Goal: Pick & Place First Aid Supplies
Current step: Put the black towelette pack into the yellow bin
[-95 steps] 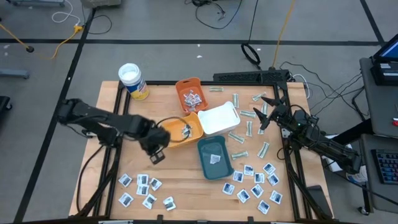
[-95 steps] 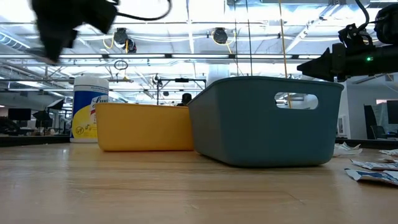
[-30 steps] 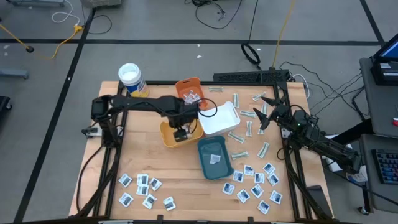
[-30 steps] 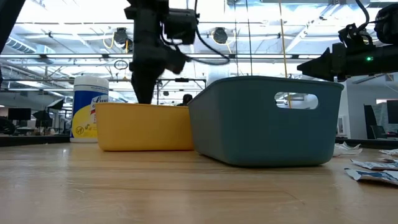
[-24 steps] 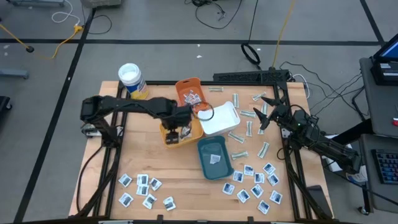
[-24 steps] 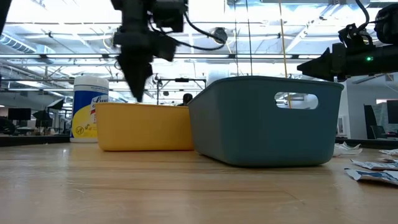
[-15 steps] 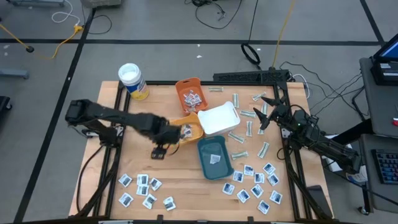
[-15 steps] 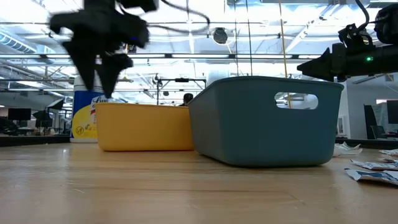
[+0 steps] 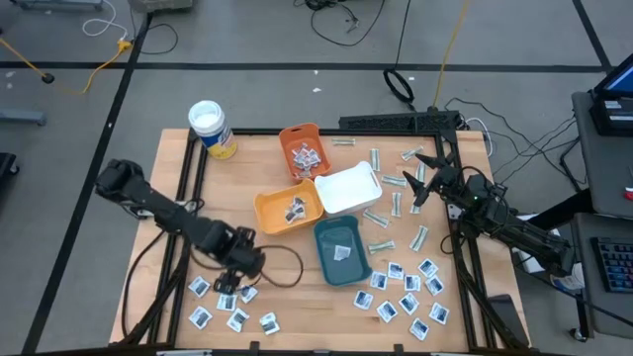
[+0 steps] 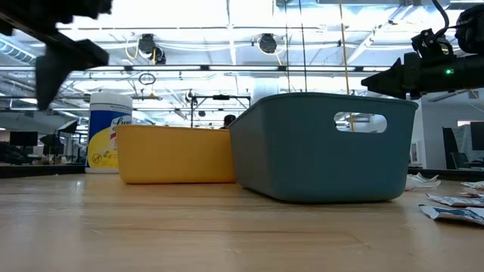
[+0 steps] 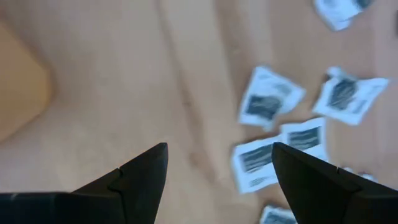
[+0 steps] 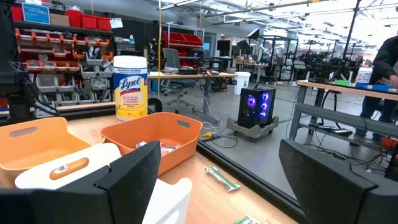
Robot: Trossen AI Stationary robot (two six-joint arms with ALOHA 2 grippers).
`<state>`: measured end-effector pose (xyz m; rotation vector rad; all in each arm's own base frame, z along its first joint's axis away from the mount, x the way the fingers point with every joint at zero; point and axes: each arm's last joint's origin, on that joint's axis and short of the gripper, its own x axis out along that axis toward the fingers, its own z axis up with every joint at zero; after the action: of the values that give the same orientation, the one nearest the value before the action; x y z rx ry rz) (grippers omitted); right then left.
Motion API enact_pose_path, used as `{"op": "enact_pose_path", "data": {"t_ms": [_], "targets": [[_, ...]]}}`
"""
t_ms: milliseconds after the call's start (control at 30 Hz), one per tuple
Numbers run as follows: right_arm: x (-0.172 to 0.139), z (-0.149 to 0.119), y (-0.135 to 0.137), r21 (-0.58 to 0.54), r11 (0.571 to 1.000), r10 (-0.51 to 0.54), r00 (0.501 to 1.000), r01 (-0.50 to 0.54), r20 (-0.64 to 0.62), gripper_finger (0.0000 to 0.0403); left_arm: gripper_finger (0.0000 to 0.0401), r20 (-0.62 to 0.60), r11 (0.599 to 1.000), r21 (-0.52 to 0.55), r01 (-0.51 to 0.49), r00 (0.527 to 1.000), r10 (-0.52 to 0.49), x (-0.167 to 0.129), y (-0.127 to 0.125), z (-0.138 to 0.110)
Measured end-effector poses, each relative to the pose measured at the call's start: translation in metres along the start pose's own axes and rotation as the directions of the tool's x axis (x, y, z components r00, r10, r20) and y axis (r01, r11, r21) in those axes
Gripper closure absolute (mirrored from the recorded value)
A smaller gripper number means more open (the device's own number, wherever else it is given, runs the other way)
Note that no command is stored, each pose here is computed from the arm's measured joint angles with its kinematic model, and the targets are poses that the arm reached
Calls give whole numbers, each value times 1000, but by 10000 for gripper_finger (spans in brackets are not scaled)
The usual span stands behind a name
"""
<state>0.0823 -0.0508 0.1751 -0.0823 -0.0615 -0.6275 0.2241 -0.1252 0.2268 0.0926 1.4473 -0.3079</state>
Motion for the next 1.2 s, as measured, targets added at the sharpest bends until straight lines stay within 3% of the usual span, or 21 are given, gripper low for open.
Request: {"op": "enact_pose_path", "data": {"t_ms": [367, 700, 1000, 1100, 1200], "targets": [[0, 0, 0, 0, 1000, 0, 1000, 0, 1, 80, 107, -1, 997, 20, 79, 997, -79, 23, -45, 3], [0, 0, 0, 0, 1000, 0, 1000, 0, 1, 80, 107, -79, 999, 10, 42, 996, -41, 64, -51, 13], [0, 0, 0, 0, 1000, 0, 1000, 0, 0, 80, 110, -78, 998, 42, 39, 996, -35, 91, -48, 25], [0, 0, 0, 0, 1000, 0, 1000, 0, 0, 80, 138, -78, 998, 55, 31, 997, -26, 93, -47, 25], [0, 0, 0, 0, 1000, 0, 1000, 0, 0, 80, 195, -85, 999, 47, 22, 996, -18, 95, -46, 22]]}}
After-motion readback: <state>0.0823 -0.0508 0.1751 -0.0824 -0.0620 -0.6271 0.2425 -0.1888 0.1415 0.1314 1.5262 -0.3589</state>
